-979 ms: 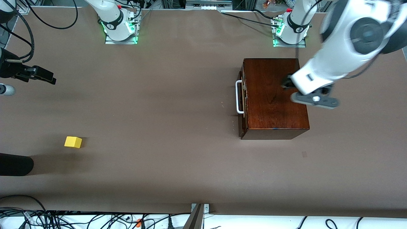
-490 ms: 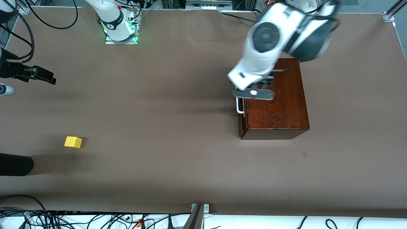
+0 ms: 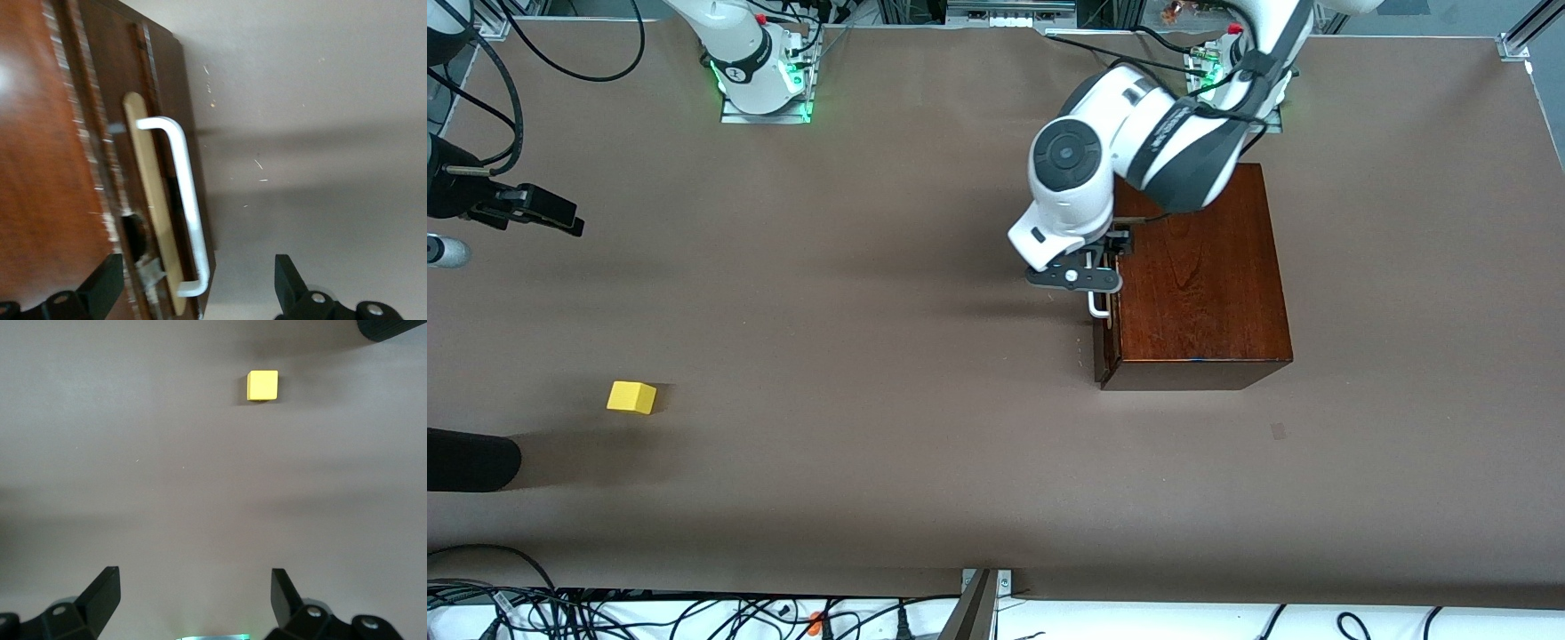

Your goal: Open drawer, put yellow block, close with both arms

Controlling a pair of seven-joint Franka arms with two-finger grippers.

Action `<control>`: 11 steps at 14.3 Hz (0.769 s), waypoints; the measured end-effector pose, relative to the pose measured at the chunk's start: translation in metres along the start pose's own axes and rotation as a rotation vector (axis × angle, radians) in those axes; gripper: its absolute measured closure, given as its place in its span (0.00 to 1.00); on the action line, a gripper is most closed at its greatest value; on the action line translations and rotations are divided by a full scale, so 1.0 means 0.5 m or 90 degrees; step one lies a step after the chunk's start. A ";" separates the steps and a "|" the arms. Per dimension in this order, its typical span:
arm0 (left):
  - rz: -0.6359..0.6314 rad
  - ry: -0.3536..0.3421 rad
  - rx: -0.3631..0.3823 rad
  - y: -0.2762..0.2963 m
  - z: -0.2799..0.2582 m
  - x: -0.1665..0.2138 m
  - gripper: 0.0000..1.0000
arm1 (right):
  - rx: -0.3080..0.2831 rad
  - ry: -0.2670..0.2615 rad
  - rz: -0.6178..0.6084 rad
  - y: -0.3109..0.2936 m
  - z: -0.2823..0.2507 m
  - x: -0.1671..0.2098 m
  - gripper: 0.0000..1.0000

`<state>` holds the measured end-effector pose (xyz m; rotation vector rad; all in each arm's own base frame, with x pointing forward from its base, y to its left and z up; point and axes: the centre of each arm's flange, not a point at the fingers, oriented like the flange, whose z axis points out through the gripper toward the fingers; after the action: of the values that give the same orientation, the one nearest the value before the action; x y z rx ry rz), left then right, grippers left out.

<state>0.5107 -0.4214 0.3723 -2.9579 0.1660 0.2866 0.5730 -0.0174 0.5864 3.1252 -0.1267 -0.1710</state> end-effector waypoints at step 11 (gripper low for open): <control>-0.020 0.031 0.072 0.067 0.132 0.020 0.00 | 0.000 0.001 0.000 0.000 0.000 0.001 0.00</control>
<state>0.5042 -0.4437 0.3013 -2.8534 0.1369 0.1944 0.5733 -0.0174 0.5865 3.1254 -0.1267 -0.1675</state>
